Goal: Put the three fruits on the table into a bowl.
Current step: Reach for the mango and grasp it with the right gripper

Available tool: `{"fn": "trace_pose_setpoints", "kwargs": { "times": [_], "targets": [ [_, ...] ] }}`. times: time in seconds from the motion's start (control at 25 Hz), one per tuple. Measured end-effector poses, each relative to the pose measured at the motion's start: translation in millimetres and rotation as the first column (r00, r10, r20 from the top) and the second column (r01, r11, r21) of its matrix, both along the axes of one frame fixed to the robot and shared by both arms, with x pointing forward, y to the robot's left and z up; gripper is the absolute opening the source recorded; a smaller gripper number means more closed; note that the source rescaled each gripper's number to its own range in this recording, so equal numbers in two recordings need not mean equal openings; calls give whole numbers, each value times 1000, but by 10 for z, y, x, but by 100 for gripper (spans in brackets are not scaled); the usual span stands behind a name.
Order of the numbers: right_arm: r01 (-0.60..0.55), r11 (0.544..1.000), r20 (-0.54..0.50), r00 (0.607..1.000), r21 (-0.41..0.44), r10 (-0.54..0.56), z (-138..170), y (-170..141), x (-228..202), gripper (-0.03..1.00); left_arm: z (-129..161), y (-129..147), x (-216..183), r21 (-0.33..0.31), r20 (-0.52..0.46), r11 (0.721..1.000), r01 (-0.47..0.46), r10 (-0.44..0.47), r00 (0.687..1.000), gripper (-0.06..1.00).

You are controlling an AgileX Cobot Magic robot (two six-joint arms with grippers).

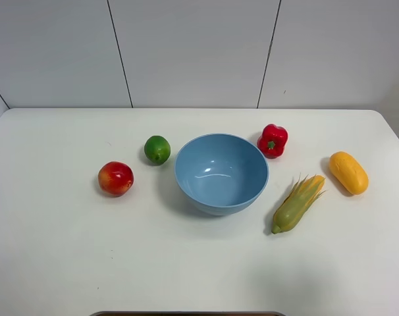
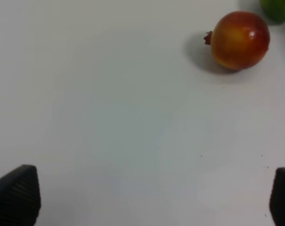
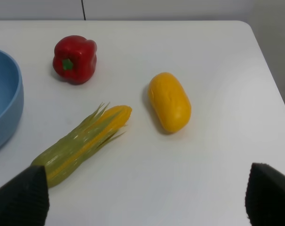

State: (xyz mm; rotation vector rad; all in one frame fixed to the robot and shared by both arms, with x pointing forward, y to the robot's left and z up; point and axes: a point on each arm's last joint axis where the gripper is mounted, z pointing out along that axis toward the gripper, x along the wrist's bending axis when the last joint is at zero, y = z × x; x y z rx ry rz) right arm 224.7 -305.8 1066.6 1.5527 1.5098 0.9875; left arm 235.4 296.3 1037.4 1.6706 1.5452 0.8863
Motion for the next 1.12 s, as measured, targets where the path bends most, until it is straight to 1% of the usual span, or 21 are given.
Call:
{"fn": "trace_pose_setpoints", "kwargs": {
  "times": [1.12],
  "targets": [
    [0,1000,6,1000,0,0,27,0,-6,68,0,0,0,0,0,1000,0,0,1000,100]
  ]
}}
